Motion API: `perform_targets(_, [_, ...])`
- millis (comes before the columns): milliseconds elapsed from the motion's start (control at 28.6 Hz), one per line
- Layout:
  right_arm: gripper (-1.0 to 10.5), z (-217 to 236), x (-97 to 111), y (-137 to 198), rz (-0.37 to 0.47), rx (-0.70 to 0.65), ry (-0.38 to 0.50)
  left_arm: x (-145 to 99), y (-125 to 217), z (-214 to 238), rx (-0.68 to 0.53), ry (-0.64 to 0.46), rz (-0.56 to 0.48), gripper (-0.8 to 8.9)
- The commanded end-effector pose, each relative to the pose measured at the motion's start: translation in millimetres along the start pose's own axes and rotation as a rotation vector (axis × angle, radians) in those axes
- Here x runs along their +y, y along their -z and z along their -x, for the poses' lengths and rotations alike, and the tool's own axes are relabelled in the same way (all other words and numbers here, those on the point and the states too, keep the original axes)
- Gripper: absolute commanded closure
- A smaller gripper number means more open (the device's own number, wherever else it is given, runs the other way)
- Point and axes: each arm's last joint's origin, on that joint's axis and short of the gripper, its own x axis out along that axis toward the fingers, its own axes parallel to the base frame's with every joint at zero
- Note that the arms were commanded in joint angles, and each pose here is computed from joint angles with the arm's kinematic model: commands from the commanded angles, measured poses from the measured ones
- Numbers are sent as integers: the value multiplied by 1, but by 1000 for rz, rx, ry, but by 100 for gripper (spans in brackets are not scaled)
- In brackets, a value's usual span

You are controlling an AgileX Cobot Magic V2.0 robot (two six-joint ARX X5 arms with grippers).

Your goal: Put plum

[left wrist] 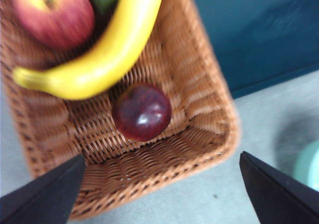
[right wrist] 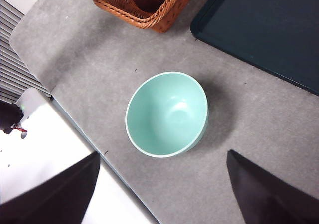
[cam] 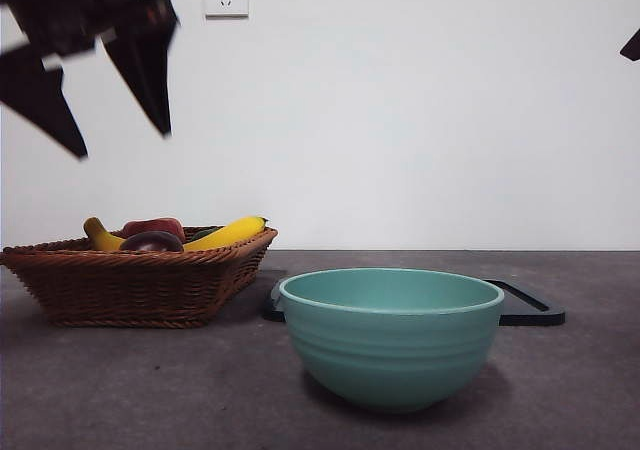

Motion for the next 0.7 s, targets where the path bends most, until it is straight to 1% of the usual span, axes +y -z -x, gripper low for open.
perform_targets(35, [538,2,2,-5,17,-20,-3,1,-10,-19,10,-4,-1,318])
perform_targets(280, [538,2,2,-5,18,-22,-3,7,-16,-60,52,-11,4,318])
perform_targets(595, [538,2,2,-6,24,-31,-3,14,-15,-101,120,-29,11,319])
perform_targets(665, [538,2,2,-7,25,-34,-2,14,-15,-106,125,-29,11,334])
perform_targets(700, [538,2,2,-7,21,-34,-2,14,-14,-107,129,-28,9,359])
